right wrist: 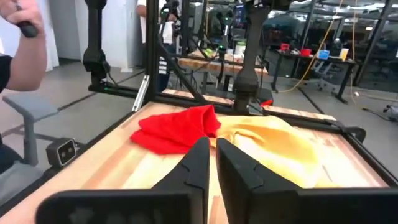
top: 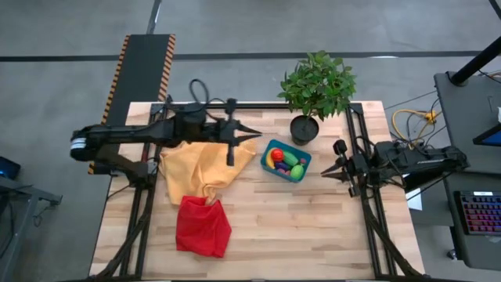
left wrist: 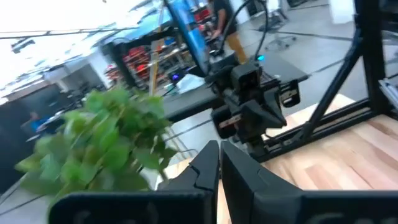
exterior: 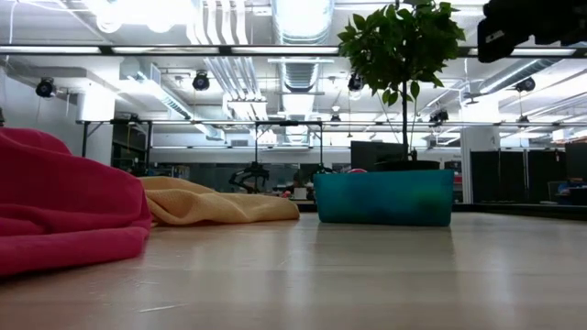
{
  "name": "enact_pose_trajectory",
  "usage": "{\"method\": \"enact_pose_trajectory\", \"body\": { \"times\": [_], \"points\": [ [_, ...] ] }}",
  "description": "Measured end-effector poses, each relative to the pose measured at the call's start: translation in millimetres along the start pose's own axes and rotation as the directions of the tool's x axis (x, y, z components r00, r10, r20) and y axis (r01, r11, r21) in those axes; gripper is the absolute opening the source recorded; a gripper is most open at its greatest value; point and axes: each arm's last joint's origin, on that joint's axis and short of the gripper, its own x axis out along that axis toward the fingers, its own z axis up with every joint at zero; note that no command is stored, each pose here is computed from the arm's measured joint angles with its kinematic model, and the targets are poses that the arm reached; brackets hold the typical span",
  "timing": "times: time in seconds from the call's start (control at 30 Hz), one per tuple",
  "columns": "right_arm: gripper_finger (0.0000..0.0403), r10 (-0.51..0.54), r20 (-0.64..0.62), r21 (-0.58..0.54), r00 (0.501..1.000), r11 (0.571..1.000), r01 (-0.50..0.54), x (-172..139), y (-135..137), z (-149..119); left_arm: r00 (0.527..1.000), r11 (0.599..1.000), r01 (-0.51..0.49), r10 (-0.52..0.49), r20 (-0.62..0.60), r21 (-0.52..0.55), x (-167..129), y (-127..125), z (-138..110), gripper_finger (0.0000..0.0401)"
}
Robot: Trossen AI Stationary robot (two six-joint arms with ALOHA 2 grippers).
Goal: Pick and placing Produce into tupperware
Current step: Return to Home Position
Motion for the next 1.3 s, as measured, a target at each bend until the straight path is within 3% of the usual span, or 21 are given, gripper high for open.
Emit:
{"method": "enact_pose_trajectory", "body": {
  "times": [0.27, 0.4, 0.47, 0.57, 0.77, 1.0, 1.17, 1.3],
  "points": [
    [0.0009, -0.037, 0.081, -0.02, 0.996, 0.999, 0.038, -15.8, 1.2, 0.7, 0.999, 0.998, -0.054, 0.054, -0.004, -0.028, -42.3, -9.9, -13.0, 0.0001],
    [0.0009, -0.084, 0.056, -0.072, 0.995, 0.993, 0.088, -14.0, 1.1, -15.1, 0.997, 0.996, -0.079, 0.079, -0.01, -0.044, -56.9, -14.2, -19.7, 0.0001],
    [0.0009, -0.145, 0.103, -0.11, 0.984, 0.981, 0.157, -9.9, -0.3, -22.6, 0.995, 0.995, -0.095, 0.095, -0.011, -0.044, -62.8, -16.3, -23.4, 0.0001],
    [0.0009, -0.154, 0.174, -0.166, 0.973, 0.969, 0.183, -5.8, 0.2, -32.9, 0.994, 0.992, -0.114, 0.113, -0.01, -0.048, -68.3, -19.3, -29.2, 0.0001],
    [0.0009, -0.223, 0.102, -0.113, 0.97, 0.966, 0.234, -0.8, -0.2, -60.5, 0.993, 0.991, -0.118, 0.117, -0.017, -0.068, -73.7, -23.9, -37.4, 0.0001],
    [0.0008, -0.289, 0.04, -0.038, 0.956, 0.956, 0.291, -1.6, -8.1, -69.1, 0.993, 0.991, -0.119, 0.118, -0.019, -0.069, -72.6, -24.3, -39.1, 0.0001],
    [0.0008, -0.215, 0.006, 0.04, 0.977, 0.976, 0.215, -2.6, -12.4, -74.4, 0.993, 0.987, -0.114, 0.11, -0.038, -0.112, -72.5, -24.8, -41.1, 0.0001],
    [0.0008, -0.253, -0.001, 0.044, 0.968, 0.967, 0.253, -3.9, -16.5, -75.2, 0.992, 0.984, -0.085, 0.069, -0.108, -0.156, -72.7, -28.5, -48.1, 0.0001]
  ]
}}
